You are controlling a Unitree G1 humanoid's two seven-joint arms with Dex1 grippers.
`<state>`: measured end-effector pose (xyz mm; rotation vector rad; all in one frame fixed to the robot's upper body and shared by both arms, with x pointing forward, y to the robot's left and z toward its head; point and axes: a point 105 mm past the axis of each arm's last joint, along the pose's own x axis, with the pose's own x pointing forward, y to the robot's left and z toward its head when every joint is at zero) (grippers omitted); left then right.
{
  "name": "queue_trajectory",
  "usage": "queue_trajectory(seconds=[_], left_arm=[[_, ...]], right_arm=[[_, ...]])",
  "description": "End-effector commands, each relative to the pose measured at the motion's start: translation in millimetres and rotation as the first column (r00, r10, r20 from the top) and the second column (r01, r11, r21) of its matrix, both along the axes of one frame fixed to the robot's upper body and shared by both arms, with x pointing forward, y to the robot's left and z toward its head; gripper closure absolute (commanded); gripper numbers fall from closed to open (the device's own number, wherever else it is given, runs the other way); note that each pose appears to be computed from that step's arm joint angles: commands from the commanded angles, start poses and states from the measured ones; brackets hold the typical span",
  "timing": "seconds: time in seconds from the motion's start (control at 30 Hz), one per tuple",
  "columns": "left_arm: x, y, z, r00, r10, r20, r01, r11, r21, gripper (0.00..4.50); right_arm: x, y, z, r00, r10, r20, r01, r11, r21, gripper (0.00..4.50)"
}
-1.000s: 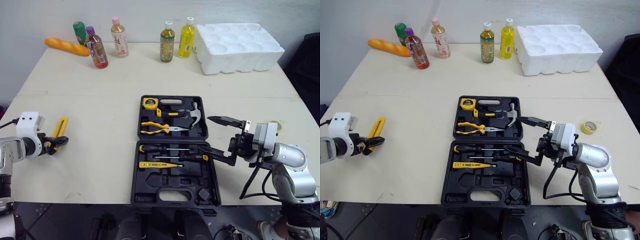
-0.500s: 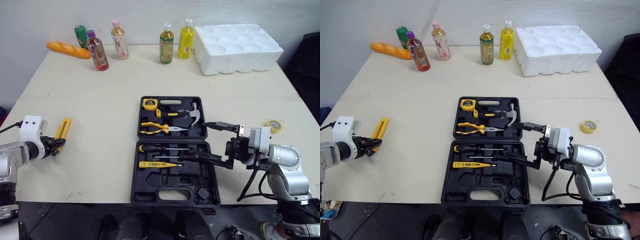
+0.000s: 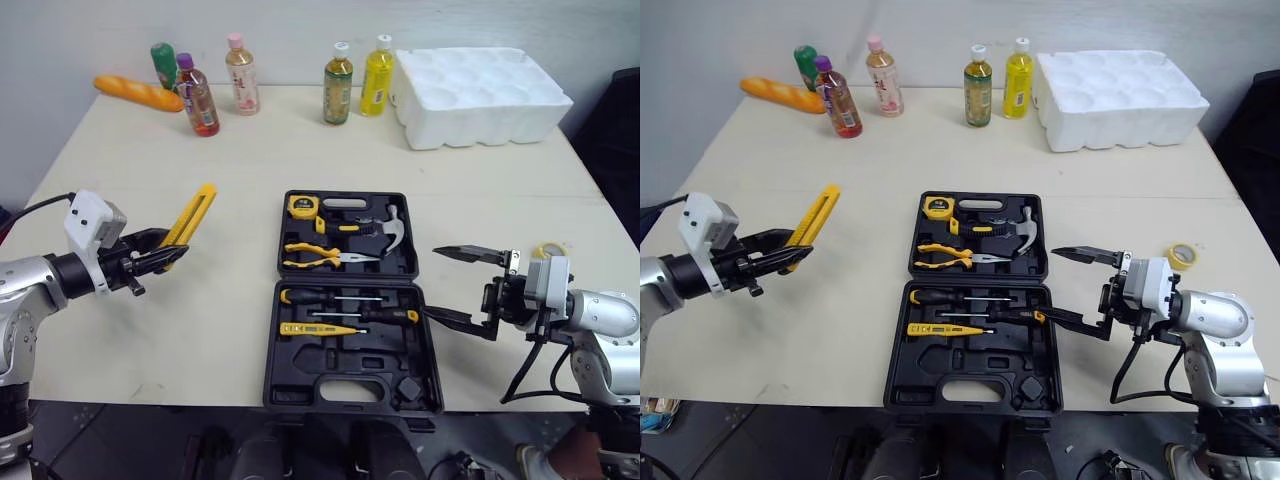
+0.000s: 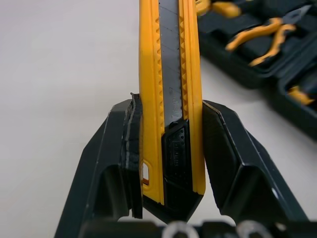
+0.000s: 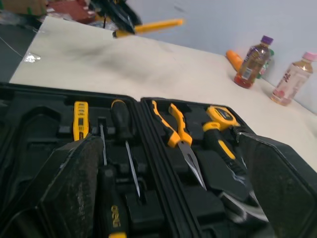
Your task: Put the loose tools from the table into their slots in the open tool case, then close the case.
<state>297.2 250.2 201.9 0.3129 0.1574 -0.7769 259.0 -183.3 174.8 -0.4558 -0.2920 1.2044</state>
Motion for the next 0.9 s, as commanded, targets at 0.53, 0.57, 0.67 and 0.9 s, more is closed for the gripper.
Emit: queue_trajectory(seconds=[0.53,0.57,0.67,0.9], left_arm=[[-80.8,-181.9,-35.5,0.616,-0.756,-0.219,0.770,0.637,-0.035,3.24],[-81.8,-183.4,-41.6,0.609,-0.756,-0.241,0.776,0.631,-0.016,3.24],[-78.5,-185.2,-56.2,0.620,-0.738,-0.266,0.776,0.628,0.065,3.24],[-66.8,-192.0,-70.4,0.671,-0.687,-0.277,0.736,0.663,0.140,3.24]], right_arm=[[-31.4,-17.9,12.7,0.999,-0.016,-0.035,0.011,0.991,-0.131,0.00],[-31.9,-18.2,12.4,0.999,-0.021,-0.038,0.016,0.991,-0.131,0.00],[-33.8,-19.9,9.8,0.998,-0.038,-0.044,0.031,0.991,-0.133,0.00],[-41.5,-23.6,2.2,0.996,-0.061,-0.059,0.053,0.990,-0.128,0.00]])
